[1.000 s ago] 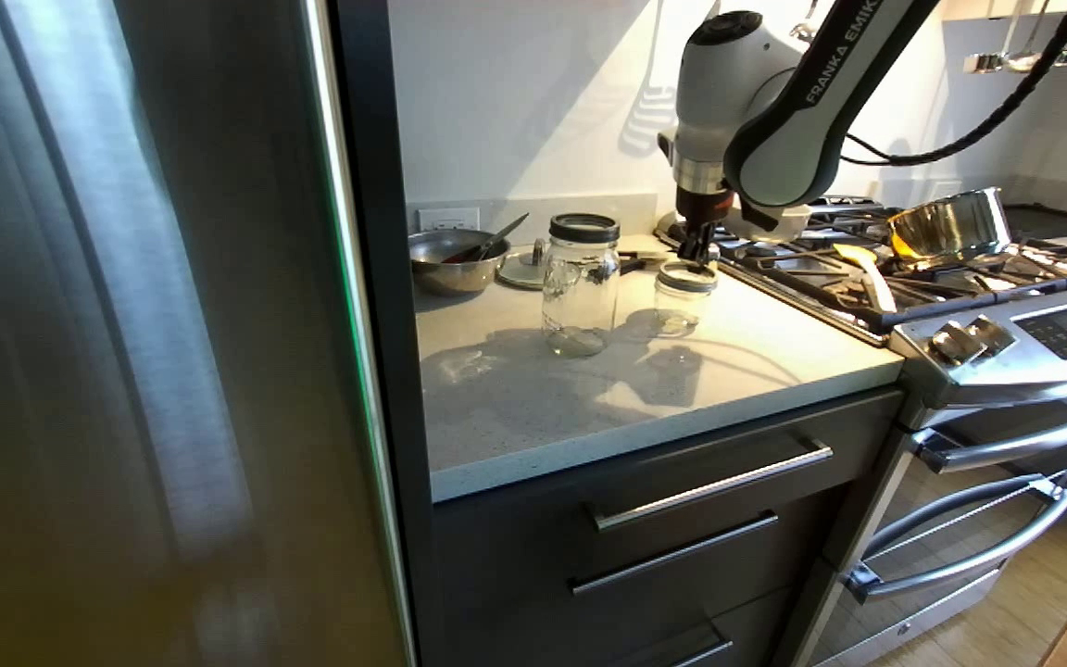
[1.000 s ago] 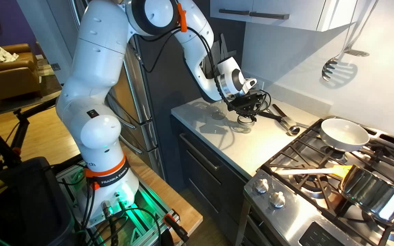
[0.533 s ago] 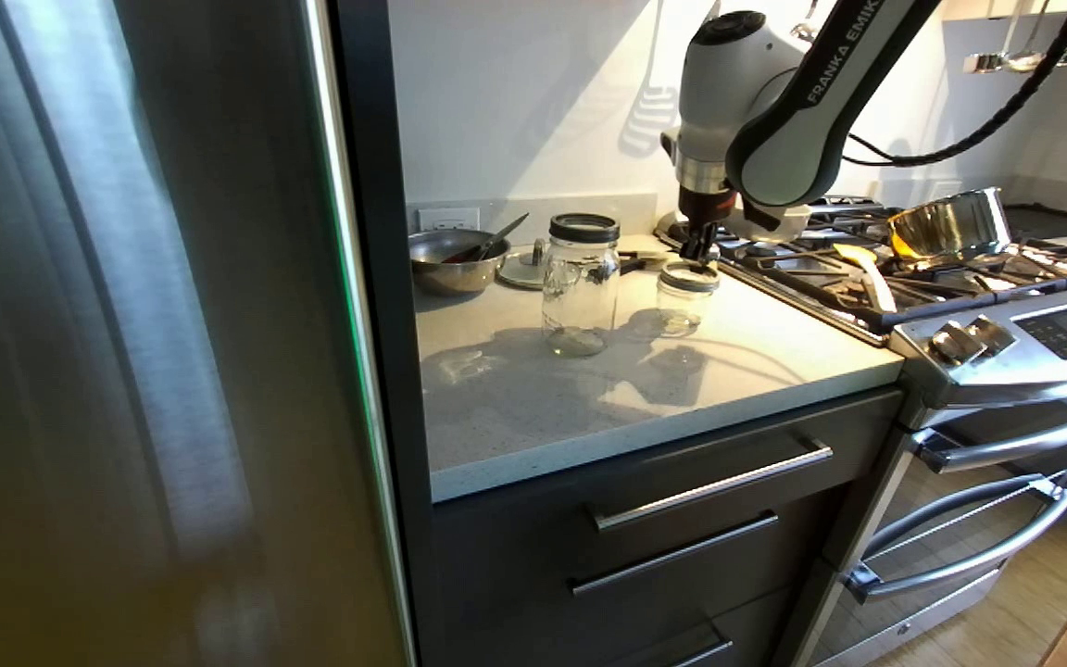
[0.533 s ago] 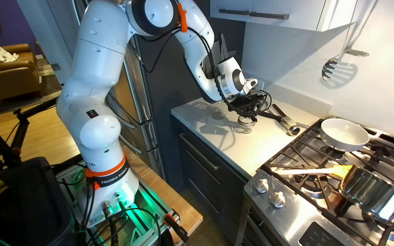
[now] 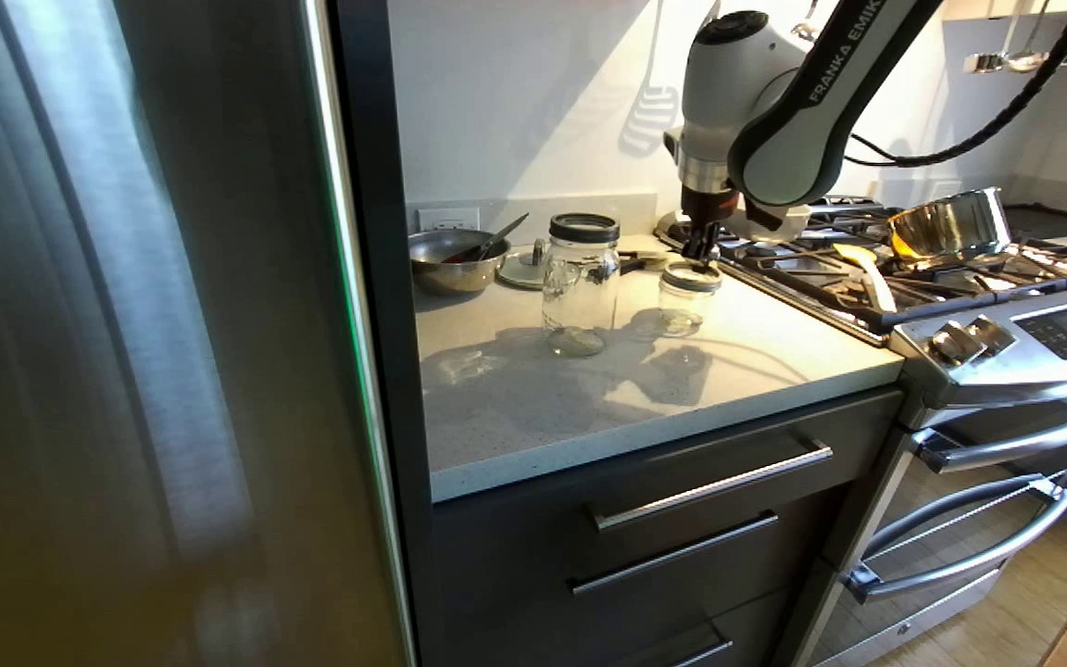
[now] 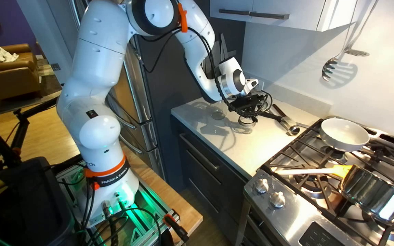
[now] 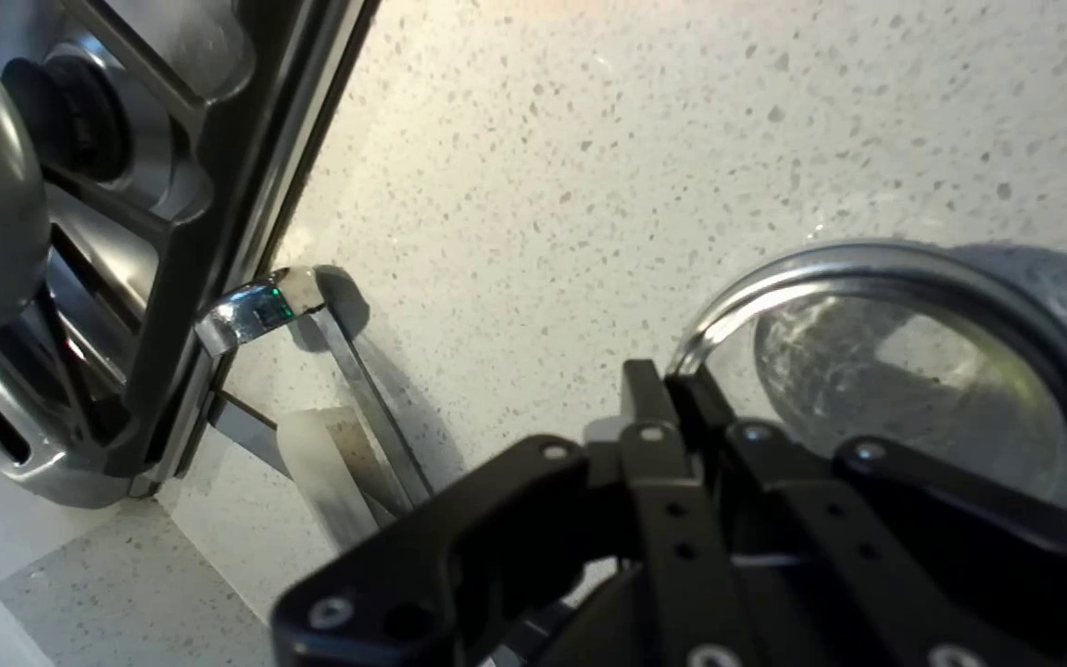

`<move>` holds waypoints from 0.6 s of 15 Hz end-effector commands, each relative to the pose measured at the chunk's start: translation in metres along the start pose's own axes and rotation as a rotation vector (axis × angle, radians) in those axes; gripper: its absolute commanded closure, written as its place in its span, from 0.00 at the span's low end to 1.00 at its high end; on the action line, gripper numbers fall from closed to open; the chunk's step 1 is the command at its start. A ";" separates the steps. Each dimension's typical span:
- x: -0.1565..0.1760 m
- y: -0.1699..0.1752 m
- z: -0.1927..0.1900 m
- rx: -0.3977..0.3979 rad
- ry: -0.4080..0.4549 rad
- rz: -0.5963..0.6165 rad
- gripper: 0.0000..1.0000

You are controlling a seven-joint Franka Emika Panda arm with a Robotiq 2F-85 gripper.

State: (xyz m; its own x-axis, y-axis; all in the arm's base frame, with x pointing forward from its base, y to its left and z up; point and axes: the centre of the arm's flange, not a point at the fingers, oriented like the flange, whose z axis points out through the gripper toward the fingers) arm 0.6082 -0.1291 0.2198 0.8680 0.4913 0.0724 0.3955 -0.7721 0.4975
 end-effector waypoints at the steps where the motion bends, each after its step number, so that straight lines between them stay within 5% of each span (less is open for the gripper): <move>1: -0.003 0.001 0.007 0.029 0.011 0.016 0.98; 9: -0.005 0.004 0.004 0.047 0.017 0.035 0.98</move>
State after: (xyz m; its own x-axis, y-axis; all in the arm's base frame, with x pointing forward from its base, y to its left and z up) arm 0.6090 -0.1330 0.2214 0.8816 0.4621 0.0959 0.3681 -0.8003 0.4733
